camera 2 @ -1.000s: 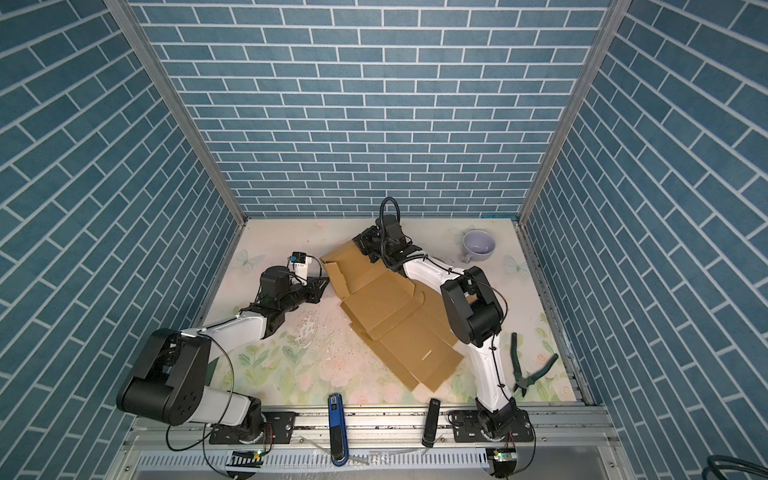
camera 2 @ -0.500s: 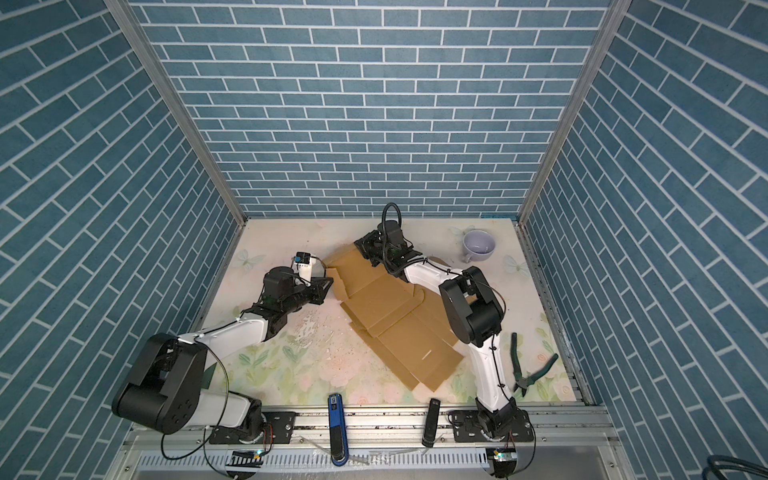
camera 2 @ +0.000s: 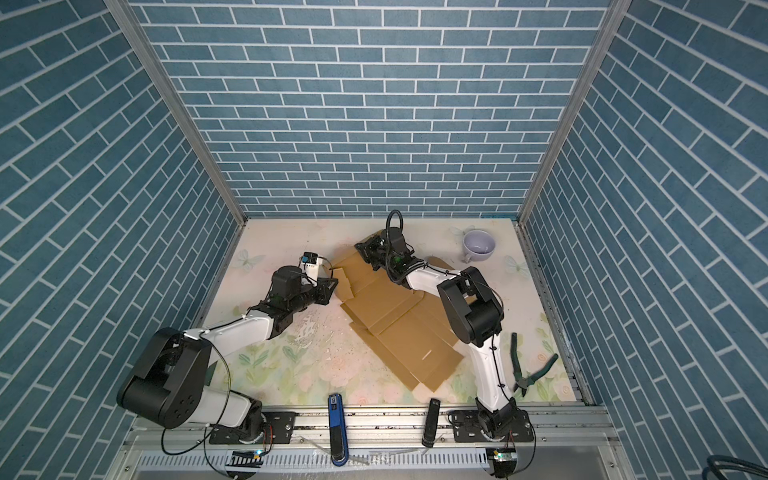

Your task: Fold the paper box

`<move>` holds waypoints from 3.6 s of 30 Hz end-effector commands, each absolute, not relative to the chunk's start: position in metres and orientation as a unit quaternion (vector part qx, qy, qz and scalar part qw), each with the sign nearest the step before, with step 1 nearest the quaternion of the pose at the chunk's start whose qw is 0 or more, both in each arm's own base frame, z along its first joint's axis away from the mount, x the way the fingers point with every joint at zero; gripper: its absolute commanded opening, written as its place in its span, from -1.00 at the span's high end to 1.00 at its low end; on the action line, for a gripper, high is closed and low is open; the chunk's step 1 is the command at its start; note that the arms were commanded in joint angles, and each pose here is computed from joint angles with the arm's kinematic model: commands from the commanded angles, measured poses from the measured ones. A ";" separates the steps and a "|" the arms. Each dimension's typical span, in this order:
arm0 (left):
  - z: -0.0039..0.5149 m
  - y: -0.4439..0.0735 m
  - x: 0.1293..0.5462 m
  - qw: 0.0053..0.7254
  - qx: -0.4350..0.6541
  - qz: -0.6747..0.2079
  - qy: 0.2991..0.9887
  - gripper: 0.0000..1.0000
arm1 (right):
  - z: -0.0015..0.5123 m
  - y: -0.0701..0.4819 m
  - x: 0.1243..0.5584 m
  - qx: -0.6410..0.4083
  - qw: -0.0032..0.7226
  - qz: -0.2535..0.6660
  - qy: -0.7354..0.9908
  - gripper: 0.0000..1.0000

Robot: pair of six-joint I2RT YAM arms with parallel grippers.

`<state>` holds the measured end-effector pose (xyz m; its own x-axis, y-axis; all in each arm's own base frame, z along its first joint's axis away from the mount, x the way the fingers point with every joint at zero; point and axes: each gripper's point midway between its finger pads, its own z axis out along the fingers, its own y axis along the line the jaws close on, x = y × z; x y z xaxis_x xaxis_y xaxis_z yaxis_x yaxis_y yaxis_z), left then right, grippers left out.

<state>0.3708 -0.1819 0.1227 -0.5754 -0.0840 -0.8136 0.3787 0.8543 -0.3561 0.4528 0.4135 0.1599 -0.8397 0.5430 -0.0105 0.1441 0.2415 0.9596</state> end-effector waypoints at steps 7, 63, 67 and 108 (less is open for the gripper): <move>0.117 -0.191 0.372 0.456 0.084 -0.218 0.859 0.46 | 0.181 0.409 0.444 0.198 0.193 0.594 0.756 1.00; 0.080 -0.201 0.370 0.470 0.011 -0.145 0.871 0.17 | 0.149 0.383 0.414 0.181 0.218 0.614 0.737 1.00; 0.081 -0.204 0.374 0.476 0.003 -0.141 0.868 0.19 | 0.148 0.383 0.413 0.181 0.218 0.614 0.737 1.00; 0.089 -0.209 0.400 0.491 -0.017 -0.051 0.869 0.90 | 0.152 0.383 0.409 0.180 0.213 0.626 0.728 1.00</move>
<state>0.3933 -0.1910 0.0731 -0.5431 -0.0850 -0.8354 -0.0288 0.9962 -0.0827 0.4332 0.3713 0.1630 -0.7870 0.6071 -0.1097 -0.0364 0.1317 0.9906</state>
